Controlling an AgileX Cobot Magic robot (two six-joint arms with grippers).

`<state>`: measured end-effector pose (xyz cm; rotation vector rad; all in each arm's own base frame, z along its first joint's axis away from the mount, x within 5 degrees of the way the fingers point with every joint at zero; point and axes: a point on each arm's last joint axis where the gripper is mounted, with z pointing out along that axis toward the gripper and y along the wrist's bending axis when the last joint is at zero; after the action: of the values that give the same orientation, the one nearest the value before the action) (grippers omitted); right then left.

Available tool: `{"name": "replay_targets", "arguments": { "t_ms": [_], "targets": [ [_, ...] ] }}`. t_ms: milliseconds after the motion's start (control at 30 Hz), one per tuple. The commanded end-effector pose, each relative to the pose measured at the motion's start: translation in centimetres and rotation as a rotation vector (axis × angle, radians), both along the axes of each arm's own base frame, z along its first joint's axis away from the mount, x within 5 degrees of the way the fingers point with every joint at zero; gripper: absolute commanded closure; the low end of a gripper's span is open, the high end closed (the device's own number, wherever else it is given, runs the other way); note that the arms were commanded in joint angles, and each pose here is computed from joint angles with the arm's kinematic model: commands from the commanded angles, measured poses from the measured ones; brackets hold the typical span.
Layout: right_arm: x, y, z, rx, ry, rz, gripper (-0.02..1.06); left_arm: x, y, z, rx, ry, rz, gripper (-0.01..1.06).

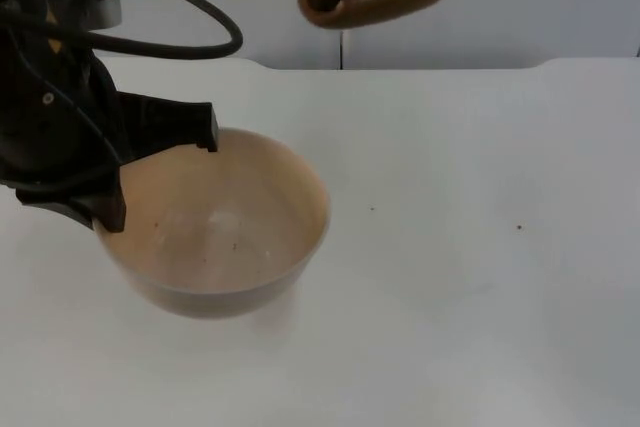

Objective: Pick up the bowl with the left hand and pour the coffee beans from the cup into the bowl with the right hand.

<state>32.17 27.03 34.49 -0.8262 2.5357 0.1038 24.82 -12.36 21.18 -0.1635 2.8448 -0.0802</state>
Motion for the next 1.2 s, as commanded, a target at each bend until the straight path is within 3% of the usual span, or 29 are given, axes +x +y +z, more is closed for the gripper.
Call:
{"name": "replay_targets", "arguments": {
  "t_ms": [0,300,600,700,1167],
  "targets": [
    [-0.3,0.7,-0.3,-0.032,-0.024,0.001,1.05,-0.1,-0.2,0.2,-0.019,-0.003,0.007,1.05],
    [-2.1,4.1,-1.4,-0.029,-0.044,0.085,1.05,-0.1,-0.2,0.1,-0.021,-0.007,0.007,1.05],
    [-3.3,5.8,-1.7,-0.132,-0.149,0.151,1.05,-0.1,-0.3,0.1,-0.029,-0.011,0.008,1.05],
    [-3.5,5.9,-1.5,-0.191,-0.21,0.165,1.05,-0.1,-0.3,0.2,-0.03,-0.013,0.008,1.05],
    [-4.5,6.8,-0.8,-0.275,-0.333,0.211,1.05,-0.1,-0.4,0.2,-0.043,-0.015,0.013,1.05]
  ]
}}
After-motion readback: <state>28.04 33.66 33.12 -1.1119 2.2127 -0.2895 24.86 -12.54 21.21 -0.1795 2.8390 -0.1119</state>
